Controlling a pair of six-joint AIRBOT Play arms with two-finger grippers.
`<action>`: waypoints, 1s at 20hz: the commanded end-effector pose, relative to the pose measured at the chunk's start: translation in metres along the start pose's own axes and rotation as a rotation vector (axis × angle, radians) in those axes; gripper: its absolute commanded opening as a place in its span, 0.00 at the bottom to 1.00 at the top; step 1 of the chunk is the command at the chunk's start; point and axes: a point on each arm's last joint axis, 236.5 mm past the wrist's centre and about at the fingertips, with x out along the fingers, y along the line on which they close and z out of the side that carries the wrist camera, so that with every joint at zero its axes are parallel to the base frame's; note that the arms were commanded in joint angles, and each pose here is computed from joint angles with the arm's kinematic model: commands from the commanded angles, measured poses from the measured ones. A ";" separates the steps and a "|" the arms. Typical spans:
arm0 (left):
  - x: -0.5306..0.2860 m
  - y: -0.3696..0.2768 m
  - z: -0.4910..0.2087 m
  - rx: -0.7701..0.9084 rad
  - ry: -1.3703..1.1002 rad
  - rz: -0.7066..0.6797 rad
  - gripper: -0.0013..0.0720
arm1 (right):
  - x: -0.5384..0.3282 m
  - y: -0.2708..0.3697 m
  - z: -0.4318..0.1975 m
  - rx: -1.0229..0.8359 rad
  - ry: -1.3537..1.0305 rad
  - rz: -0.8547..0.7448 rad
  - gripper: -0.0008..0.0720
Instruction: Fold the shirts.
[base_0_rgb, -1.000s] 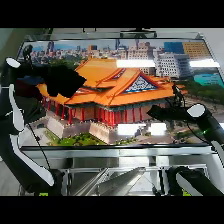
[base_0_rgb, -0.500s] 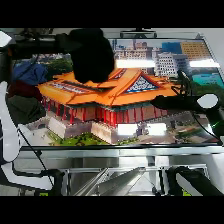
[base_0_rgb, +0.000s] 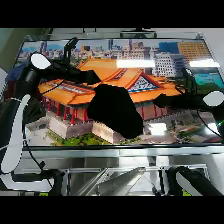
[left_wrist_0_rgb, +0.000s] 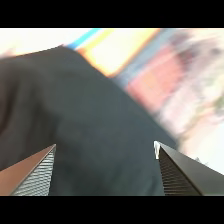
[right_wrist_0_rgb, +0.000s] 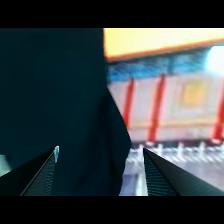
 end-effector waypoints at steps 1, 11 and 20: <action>-0.013 0.050 -0.058 -0.134 0.202 0.114 0.99 | 0.000 -0.018 -0.016 0.040 0.058 -0.033 0.83; 0.075 0.069 -0.167 -0.369 0.172 -0.004 0.97 | 0.091 0.006 -0.147 0.134 0.302 0.168 0.83; 0.122 0.057 -0.145 -0.306 0.231 -0.084 0.16 | 0.142 0.048 -0.156 0.112 0.343 0.324 0.29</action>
